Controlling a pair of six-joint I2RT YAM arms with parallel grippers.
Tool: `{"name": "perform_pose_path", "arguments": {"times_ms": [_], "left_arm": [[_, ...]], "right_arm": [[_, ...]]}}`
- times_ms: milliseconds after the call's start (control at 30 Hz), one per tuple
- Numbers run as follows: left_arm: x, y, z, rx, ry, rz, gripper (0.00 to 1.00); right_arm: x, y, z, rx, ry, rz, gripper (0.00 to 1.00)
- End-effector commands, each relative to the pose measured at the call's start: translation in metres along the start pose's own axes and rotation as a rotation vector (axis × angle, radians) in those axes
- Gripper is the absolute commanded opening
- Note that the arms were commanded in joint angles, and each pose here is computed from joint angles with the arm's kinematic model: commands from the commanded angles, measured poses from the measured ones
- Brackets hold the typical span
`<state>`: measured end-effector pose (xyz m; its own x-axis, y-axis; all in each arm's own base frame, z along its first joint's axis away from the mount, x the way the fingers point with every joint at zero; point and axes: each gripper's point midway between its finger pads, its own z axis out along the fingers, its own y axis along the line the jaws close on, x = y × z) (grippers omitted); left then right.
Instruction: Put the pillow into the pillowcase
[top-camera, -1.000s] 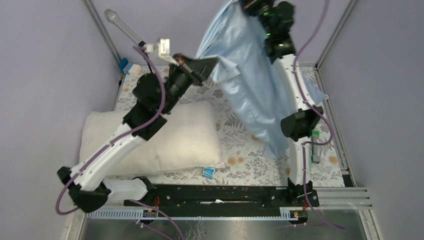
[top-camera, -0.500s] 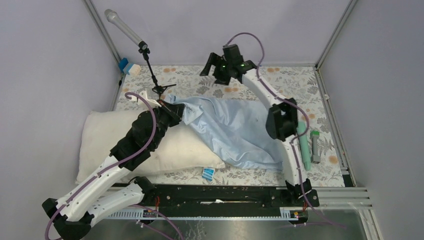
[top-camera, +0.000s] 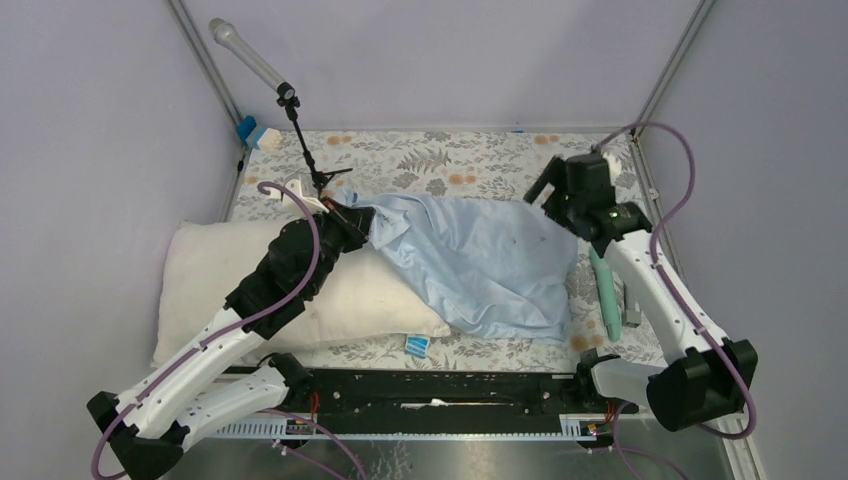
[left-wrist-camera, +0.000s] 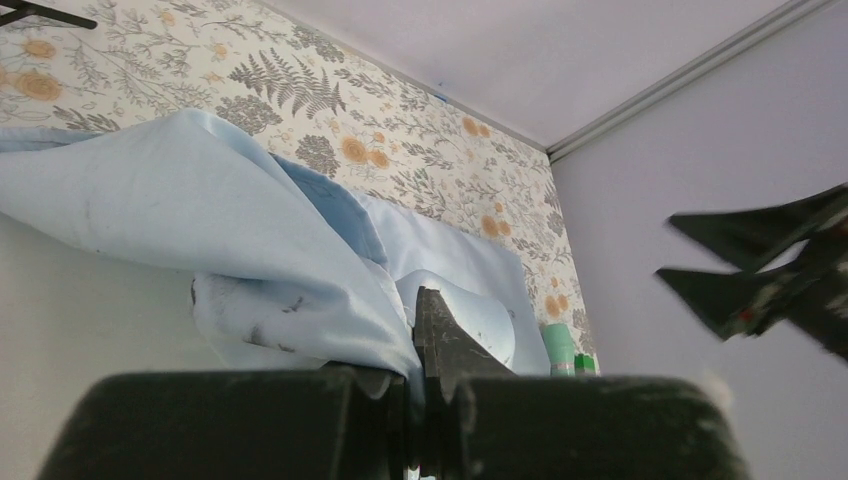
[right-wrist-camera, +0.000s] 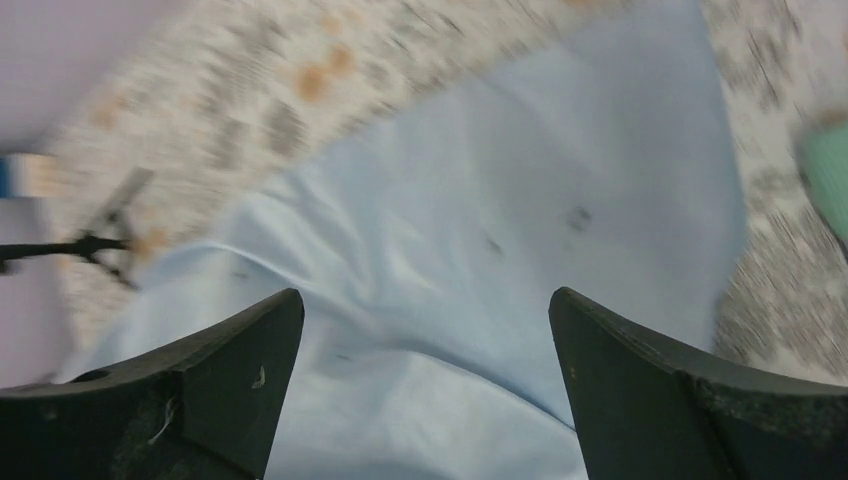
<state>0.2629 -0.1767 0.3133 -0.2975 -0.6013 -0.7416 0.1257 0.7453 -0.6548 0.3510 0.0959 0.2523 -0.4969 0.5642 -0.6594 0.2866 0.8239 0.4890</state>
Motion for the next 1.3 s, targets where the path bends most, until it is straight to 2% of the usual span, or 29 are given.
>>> {"name": "perform_pose_path", "arguments": {"times_ms": [0,233,467,633,933,1267], "left_arm": [[-0.011,-0.018,0.000,0.080,-0.034,-0.013,0.00],[-0.016,-0.023,-0.003,0.098,-0.041,-0.011,0.00],[-0.014,-0.024,-0.003,0.104,-0.030,-0.014,0.00],[-0.007,-0.026,0.001,0.114,-0.003,-0.007,0.00],[-0.002,-0.035,0.004,0.146,0.022,-0.001,0.00],[0.007,-0.047,0.015,0.185,0.054,0.010,0.00]], "right_arm": [[0.060,-0.078,0.020,0.237,0.077,0.021,1.00],[0.099,-0.115,0.039,0.243,0.053,0.056,1.00],[0.121,-0.122,0.064,0.236,0.089,0.077,1.00],[0.120,-0.118,0.072,0.219,0.080,0.084,0.99],[0.113,-0.154,0.056,0.382,0.026,0.020,1.00],[0.136,-0.151,0.091,0.385,0.128,0.015,0.99]]}}
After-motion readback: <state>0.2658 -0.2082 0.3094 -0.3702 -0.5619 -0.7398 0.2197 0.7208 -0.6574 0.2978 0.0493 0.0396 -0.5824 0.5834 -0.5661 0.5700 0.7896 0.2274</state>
